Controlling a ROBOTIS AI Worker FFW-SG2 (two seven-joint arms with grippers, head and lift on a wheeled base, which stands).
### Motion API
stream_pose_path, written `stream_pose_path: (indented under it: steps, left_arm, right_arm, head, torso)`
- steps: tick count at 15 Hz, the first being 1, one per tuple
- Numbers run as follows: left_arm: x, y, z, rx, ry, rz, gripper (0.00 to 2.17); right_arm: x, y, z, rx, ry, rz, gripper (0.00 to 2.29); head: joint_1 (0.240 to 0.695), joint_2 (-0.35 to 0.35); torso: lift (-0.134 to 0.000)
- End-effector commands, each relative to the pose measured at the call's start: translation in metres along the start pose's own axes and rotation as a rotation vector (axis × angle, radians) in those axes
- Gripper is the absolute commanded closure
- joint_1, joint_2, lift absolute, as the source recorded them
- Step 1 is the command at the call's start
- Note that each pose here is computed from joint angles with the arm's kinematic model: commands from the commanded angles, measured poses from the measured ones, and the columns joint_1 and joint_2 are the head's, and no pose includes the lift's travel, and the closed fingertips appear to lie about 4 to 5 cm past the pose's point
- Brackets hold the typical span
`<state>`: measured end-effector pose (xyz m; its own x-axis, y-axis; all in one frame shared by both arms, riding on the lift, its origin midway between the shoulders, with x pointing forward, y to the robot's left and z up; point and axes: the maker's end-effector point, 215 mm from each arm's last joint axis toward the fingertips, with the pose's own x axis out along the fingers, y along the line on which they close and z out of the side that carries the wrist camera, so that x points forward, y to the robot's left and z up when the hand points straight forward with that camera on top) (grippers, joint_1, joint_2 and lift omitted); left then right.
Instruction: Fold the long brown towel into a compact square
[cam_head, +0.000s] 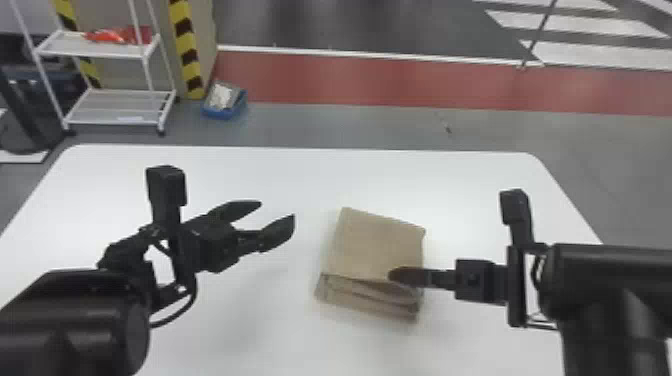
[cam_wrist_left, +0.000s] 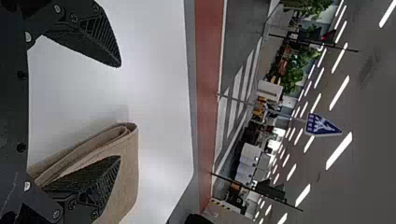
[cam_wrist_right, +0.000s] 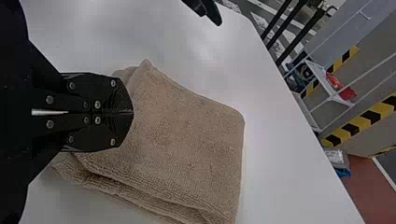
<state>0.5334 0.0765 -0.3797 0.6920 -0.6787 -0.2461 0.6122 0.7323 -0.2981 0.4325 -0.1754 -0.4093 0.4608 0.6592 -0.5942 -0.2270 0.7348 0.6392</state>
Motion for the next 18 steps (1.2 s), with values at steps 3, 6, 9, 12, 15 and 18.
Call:
stream_pose_path:
  steps: [3, 6, 9, 12, 15, 18]
  left_arm:
    - [0.002, -0.003, -0.002, -0.008, 0.000, -0.004, 0.21]
    - [0.002, -0.002, -0.003, -0.009, 0.003, -0.003, 0.21]
    - [0.003, -0.003, -0.004, -0.009, 0.003, -0.003, 0.21]
    - [0.003, -0.003, -0.002, -0.006, 0.002, -0.006, 0.21]
    - [0.002, -0.002, -0.004, -0.010, 0.004, -0.003, 0.21]
    - [0.002, -0.002, -0.005, -0.012, 0.005, -0.003, 0.21]
  right_arm:
    - [0.012, -0.024, -0.023, 0.022, 0.064, -0.050, 2.26]
    - [0.001, -0.017, -0.010, 0.037, 0.010, -0.002, 2.26]
    - [-0.019, 0.014, 0.009, -0.010, -0.051, 0.059, 2.26]
    - [-0.012, 0.029, -0.013, -0.029, -0.009, 0.089, 2.26]
    - [0.000, 0.037, -0.036, -0.049, 0.049, 0.089, 2.26]
    - [0.004, 0.030, -0.042, -0.071, 0.085, 0.057, 2.26]
  head:
    - [0.695, -0.116]
    - [0.695, -0.122]
    - [0.695, -0.125]
    - [0.695, -0.118]
    - [0.695, -0.097]
    - [0.695, -0.082]
  torso:
    - [-0.124]
    - [-0.124]
    - [-0.124]
    - [-0.124]
    - [-0.124]
    - [-0.124]
